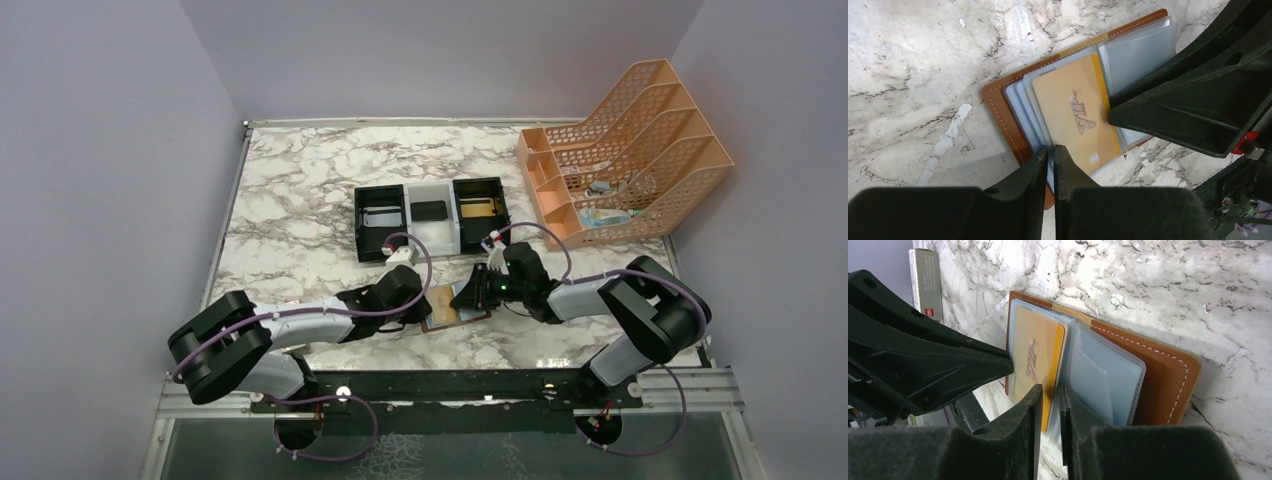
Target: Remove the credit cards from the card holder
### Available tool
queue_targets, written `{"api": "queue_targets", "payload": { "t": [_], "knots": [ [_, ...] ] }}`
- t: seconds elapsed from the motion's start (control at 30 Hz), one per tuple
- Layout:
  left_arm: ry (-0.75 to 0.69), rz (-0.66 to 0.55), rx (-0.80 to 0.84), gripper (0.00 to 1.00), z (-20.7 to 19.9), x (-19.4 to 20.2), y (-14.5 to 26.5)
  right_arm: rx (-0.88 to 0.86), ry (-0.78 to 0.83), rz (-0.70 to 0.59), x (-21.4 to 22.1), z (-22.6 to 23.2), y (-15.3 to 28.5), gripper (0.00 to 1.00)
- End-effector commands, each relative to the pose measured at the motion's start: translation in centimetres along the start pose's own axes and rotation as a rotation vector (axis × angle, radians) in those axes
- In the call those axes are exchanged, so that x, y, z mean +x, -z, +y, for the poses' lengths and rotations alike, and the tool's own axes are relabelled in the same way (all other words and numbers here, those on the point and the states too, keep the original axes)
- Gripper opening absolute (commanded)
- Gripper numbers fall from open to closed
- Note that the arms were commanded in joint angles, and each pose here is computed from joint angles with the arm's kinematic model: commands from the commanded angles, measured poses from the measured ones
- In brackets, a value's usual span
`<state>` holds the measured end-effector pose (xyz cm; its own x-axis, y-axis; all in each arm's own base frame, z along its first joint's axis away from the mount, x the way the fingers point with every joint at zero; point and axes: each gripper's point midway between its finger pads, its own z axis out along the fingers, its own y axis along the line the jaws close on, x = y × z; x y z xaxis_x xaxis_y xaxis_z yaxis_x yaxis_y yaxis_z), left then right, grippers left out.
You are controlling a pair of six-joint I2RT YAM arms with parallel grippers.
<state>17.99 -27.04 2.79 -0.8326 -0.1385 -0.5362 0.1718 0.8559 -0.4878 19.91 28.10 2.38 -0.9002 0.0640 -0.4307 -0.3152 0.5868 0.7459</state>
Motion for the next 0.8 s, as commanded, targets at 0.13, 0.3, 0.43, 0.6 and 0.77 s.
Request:
{"api": "queue_targets", "payload": {
  "t": [0.13,0.3,0.43,0.6,0.77],
  "knots": [
    [-0.035,0.019,-0.066,0.08,1.2,0.6,-0.6,-0.034,-0.028,-0.007,0.2,-0.1,-0.1,0.08],
    [-0.040,0.024,-0.091,0.05,1.7,0.8,-0.7,-0.017,-0.020,-0.026,-0.2,-0.7,0.5,0.01],
    [-0.042,0.019,-0.112,0.03,2.2,0.7,-0.6,-0.003,-0.030,-0.052,-0.7,-1.5,1.4,0.01],
    [-0.043,0.016,-0.126,0.02,2.5,0.7,-0.5,-0.010,-0.042,-0.048,-0.7,-2.2,1.9,0.01],
    [-0.053,0.028,-0.117,0.01,2.2,0.8,-0.8,-0.088,-0.014,-0.012,-0.4,-1.1,1.7,0.11]
  ]
}}
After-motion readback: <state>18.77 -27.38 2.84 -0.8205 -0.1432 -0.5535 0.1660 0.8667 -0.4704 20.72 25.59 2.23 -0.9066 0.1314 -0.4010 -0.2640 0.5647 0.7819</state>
